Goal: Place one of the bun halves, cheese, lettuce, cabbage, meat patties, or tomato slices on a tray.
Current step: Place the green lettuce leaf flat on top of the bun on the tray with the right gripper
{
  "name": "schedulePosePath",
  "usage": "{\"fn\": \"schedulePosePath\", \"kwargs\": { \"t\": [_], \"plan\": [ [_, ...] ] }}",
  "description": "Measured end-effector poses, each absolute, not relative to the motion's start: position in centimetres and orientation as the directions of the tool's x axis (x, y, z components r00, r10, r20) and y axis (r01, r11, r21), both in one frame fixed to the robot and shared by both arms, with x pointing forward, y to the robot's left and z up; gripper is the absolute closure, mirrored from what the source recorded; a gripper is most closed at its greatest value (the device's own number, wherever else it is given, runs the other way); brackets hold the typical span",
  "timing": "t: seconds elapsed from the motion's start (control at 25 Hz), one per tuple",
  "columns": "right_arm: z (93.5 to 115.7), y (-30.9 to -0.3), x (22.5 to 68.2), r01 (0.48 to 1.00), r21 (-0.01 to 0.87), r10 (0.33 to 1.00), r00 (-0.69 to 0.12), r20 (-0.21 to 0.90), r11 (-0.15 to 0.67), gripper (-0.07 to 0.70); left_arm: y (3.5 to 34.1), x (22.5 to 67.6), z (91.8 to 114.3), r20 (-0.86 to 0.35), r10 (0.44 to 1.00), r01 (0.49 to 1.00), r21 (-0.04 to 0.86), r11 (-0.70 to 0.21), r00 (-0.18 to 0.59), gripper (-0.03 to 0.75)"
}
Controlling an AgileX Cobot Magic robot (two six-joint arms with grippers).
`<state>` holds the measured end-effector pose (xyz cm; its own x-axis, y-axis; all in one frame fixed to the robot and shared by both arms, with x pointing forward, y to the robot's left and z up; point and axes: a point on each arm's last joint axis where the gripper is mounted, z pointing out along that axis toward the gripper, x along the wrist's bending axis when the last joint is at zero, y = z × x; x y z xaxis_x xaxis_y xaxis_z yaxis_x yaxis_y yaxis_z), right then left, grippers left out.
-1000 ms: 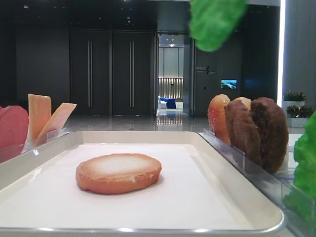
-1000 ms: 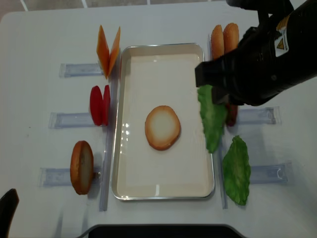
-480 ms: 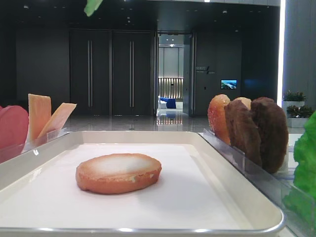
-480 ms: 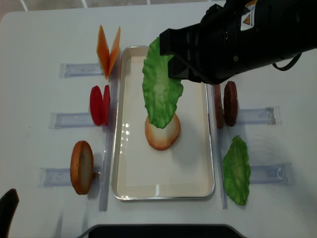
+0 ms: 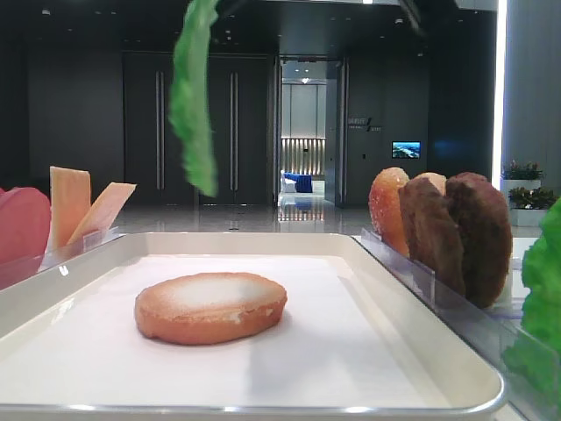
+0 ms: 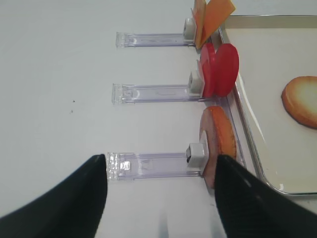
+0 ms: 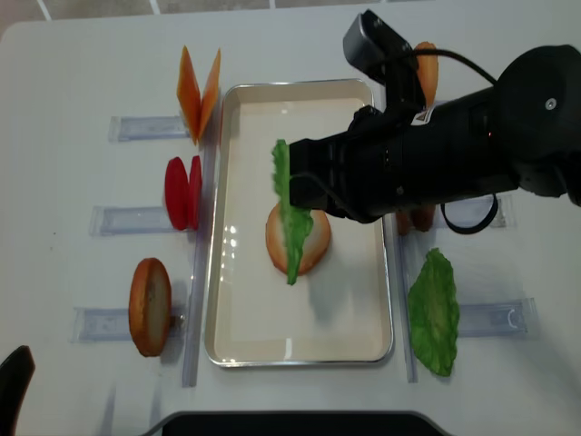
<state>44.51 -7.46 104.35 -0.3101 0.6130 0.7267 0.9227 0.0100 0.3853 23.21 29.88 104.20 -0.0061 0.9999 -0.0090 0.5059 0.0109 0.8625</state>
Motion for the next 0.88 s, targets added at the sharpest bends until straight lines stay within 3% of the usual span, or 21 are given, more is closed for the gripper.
{"fn": "schedulePosePath", "kwargs": {
  "t": [0.44, 0.88],
  "plan": [
    [98.9, -6.5, 47.9, 0.931, 0.364, 0.612, -0.285, 0.738, -0.006, 0.617, 29.9, 23.2, 104.2, -0.009, 1.0, 0.506, 0.863, 0.011, -0.006, 0.199],
    [96.5, -6.5, 49.5, 0.938, 0.344, 0.606, -0.251, 0.755, -0.041, 0.617, 29.9, 23.2, 104.2, -0.009, 1.0, 0.506, 0.863, 0.011, -0.006, 0.199]
  ]
}}
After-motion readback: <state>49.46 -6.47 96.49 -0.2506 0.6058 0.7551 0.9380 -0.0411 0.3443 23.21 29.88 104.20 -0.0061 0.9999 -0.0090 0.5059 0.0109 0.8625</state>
